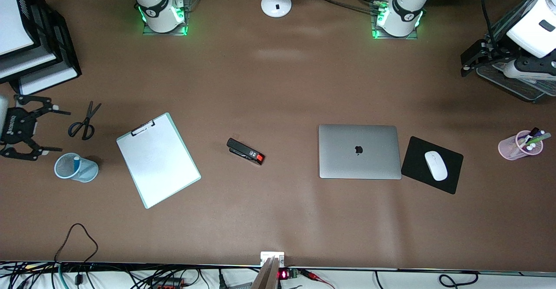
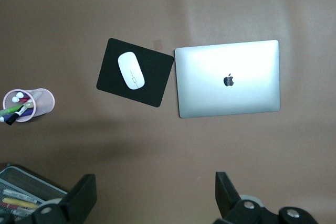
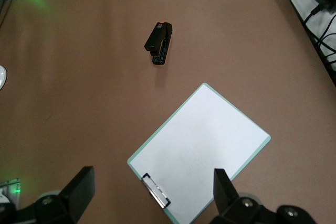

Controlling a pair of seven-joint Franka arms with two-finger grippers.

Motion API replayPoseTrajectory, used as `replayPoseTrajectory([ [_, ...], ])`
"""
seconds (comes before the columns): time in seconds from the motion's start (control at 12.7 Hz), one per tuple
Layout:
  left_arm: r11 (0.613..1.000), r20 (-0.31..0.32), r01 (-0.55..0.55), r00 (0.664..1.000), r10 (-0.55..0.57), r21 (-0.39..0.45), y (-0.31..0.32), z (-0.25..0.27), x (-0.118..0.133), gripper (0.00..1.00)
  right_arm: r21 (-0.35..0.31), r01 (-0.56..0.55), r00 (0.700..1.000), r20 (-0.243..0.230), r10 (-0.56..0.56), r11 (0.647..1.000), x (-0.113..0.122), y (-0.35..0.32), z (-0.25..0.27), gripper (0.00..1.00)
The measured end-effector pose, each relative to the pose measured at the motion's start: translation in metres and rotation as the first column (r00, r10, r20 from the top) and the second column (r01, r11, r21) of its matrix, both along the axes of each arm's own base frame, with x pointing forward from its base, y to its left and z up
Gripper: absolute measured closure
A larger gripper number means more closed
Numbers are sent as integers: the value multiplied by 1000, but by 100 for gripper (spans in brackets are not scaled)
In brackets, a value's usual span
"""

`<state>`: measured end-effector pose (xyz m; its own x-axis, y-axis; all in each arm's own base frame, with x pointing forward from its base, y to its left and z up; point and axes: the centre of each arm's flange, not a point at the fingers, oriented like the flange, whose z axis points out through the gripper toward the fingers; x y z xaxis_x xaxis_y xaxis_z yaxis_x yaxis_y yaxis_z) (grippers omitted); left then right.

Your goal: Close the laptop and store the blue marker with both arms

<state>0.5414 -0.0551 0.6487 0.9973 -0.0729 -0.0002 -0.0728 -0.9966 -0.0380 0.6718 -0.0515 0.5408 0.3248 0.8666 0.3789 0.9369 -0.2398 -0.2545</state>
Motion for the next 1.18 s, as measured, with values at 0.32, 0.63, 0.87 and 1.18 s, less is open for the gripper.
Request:
replayPoseTrajectory([
  [0.32,1000,-1,0,1000,0,0,0,0,0,0,-122,244,960,-110,-258,962,-21,48,30,0],
  [0.63,1000,-2,0,1000,0,0,0,-1,0,0,-227,494,815,-215,-538,839,-28,47,14,0],
  [0.87,1000,-2,0,1000,0,0,0,-1,1,0,-397,612,694,-145,-706,684,-33,73,20,0],
  [1.18,1000,-3,0,1000,0,0,0,-1,1,0,-542,731,494,2,-869,414,-48,102,30,0],
])
